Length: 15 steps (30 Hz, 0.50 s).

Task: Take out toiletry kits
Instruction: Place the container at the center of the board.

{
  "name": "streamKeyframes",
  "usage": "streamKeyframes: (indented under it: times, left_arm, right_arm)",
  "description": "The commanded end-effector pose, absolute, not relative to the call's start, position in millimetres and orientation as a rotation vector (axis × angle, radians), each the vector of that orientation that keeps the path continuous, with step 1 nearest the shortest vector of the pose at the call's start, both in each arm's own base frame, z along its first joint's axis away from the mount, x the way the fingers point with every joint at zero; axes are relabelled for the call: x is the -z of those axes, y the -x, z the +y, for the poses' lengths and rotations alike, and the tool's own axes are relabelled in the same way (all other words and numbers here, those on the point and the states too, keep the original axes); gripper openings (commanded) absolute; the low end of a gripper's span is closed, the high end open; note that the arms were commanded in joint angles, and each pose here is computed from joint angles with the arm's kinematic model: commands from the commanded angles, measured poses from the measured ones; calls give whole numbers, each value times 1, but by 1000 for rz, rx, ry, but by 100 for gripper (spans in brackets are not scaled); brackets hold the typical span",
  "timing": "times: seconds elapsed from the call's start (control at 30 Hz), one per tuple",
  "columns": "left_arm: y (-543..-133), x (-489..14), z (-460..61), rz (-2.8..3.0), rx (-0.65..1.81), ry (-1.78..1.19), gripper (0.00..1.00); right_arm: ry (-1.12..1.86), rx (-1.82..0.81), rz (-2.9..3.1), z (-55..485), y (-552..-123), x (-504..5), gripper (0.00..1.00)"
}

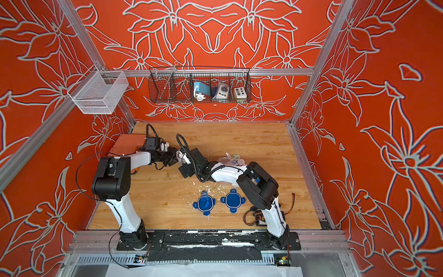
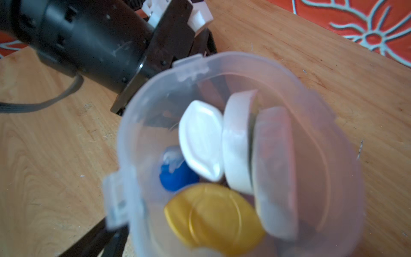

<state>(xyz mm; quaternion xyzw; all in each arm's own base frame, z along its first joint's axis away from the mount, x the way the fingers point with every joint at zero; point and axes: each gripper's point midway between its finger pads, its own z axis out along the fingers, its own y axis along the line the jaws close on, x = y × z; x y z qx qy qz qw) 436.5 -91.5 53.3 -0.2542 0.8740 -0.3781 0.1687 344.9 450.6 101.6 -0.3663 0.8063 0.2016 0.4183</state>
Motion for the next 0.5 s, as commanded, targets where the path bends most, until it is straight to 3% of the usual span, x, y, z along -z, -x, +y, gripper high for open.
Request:
streamKeyframes:
  times: [0.0, 0.2, 0.47]
  left_arm:
    - [-424, -45, -99, 2528, 1084, 698, 55]
    - [-412, -45, -100, 2546, 1074, 683, 55]
    - [-404, -52, -103, 2541, 1079, 657, 57]
  right_arm:
    - [846, -518, 1952, 458, -369, -120, 97]
    - [843, -523, 1943, 462, -380, -116, 93]
    - [855, -575, 1953, 458, -367, -111, 75]
